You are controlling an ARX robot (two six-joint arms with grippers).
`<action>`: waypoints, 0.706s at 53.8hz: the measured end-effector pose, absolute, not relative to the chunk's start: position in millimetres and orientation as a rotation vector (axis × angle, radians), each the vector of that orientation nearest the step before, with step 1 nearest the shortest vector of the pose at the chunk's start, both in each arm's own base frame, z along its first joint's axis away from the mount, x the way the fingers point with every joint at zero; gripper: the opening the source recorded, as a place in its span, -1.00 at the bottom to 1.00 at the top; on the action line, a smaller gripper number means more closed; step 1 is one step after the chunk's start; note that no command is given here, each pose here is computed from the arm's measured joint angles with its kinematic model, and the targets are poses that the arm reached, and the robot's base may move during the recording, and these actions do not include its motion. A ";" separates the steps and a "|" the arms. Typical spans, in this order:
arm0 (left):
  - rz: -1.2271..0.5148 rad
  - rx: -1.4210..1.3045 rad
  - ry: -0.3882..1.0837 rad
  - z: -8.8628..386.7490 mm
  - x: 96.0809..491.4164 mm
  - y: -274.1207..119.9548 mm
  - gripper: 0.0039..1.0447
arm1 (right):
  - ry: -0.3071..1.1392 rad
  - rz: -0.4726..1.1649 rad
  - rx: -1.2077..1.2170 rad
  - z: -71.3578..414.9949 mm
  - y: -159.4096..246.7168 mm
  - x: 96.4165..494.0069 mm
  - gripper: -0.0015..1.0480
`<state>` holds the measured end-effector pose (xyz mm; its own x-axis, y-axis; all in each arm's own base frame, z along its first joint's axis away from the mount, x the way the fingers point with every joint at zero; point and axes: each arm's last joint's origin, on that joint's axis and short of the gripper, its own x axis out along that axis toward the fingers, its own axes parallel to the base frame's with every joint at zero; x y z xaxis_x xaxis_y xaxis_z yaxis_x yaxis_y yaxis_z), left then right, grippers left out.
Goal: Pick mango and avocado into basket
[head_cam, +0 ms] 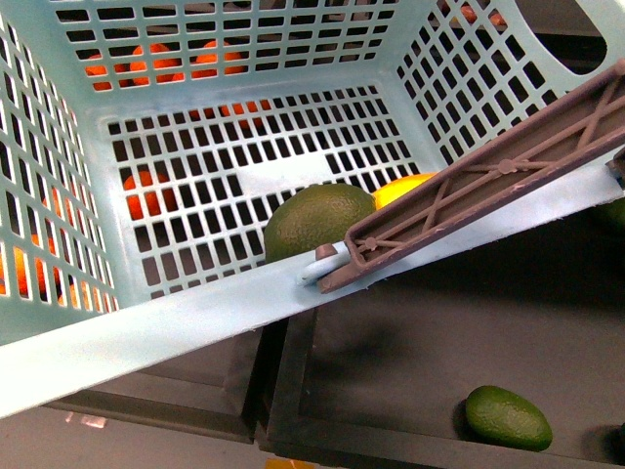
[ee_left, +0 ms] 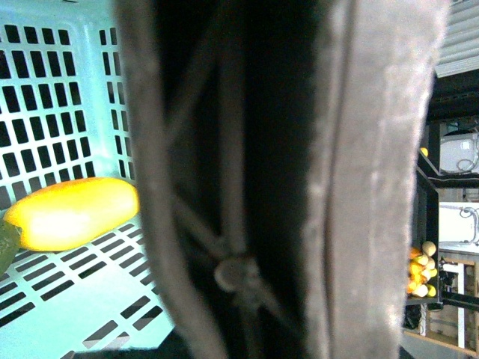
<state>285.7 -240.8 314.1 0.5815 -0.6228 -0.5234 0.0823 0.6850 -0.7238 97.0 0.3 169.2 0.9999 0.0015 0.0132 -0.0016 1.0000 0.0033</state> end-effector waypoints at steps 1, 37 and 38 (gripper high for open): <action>-0.455 -0.711 0.860 314.1 285.7 -240.8 -0.75 | -0.013 0.002 0.003 169.2 0.3 97.0 -0.38; -0.455 -0.710 0.860 314.1 285.7 -240.8 -0.75 | -0.013 0.002 0.003 169.2 0.3 97.0 0.83; -0.455 -0.710 0.860 314.1 285.7 -240.8 -0.75 | -0.013 0.002 0.003 169.2 0.3 97.0 0.83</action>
